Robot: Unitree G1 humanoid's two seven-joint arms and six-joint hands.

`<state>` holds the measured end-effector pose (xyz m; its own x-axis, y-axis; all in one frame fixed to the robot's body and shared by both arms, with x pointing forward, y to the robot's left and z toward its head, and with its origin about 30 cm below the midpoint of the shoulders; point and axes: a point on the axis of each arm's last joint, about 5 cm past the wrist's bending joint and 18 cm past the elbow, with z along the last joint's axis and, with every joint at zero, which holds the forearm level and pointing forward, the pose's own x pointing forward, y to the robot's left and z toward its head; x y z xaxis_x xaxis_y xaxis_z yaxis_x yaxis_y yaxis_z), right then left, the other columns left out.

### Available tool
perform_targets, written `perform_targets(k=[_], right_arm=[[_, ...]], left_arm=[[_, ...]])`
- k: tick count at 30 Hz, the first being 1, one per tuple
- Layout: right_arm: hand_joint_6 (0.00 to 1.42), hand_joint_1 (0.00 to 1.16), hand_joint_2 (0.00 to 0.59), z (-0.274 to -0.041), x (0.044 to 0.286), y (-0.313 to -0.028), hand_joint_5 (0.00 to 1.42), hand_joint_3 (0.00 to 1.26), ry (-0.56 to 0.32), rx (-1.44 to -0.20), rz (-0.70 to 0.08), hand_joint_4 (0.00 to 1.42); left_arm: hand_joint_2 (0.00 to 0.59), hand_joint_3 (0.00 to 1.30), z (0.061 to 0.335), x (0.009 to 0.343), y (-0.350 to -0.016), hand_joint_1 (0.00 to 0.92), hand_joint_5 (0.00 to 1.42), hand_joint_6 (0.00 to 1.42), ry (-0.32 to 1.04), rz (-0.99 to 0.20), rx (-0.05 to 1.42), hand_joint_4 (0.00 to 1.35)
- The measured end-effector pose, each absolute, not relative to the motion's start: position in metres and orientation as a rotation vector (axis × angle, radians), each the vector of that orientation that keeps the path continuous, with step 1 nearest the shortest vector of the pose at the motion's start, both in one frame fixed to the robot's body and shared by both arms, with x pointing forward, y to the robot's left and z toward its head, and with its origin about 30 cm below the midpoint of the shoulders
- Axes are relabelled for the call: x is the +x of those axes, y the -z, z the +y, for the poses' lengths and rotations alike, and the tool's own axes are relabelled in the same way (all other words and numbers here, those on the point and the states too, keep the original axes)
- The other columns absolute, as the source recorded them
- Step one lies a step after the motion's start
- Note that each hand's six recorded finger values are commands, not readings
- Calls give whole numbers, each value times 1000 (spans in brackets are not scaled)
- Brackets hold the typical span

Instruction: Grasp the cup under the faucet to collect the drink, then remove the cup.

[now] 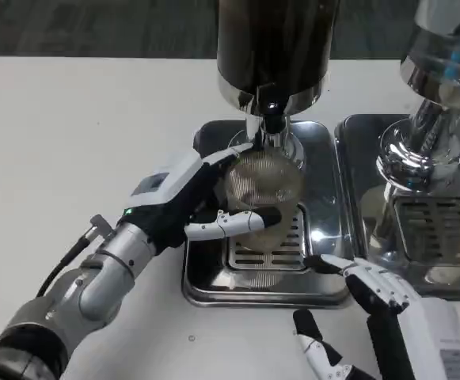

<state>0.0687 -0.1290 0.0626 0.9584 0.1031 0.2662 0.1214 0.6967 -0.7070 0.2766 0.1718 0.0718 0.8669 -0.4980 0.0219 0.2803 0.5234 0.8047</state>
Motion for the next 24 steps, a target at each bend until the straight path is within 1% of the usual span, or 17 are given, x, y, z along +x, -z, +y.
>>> perform_targets(k=[2, 5, 11, 16, 18, 20, 22, 24], right_arm=[[306, 477, 400, -129, 69, -62, 310, 396, 11, -800, -297, 376], [306, 474, 402, -129, 71, -63, 312, 397, 9, -796, -299, 376], [306, 469, 404, -128, 71, -63, 314, 397, 8, -792, -299, 376], [306, 469, 403, -128, 71, -62, 319, 397, 11, -780, -291, 376], [306, 468, 405, -127, 71, -62, 321, 398, 10, -777, -290, 376], [306, 468, 407, -127, 71, -62, 323, 401, 9, -773, -289, 376], [306, 468, 407, -127, 72, -62, 325, 402, 8, -771, -290, 376], [306, 469, 405, -126, 73, -62, 327, 403, 7, -768, -295, 376]], left_arm=[[63, 53, 172, 277, -73, 77, 163, 217, 480, -266, 912, 6], [60, 39, 174, 278, -76, 64, 132, 173, 480, -283, 918, 0], [52, 36, 178, 275, -80, 57, 128, 164, 471, -343, 895, 0], [50, 48, 197, 266, -83, 54, 127, 170, 423, -376, 860, 0], [51, 69, 205, 263, -85, 55, 144, 192, 400, -380, 846, 29], [60, 105, 214, 258, -87, 52, 199, 227, 378, -390, 826, 102], [73, 159, 220, 254, -89, 33, 256, 275, 361, -403, 811, 180], [96, 211, 229, 246, -92, 4, 316, 335, 341, -425, 788, 201]])
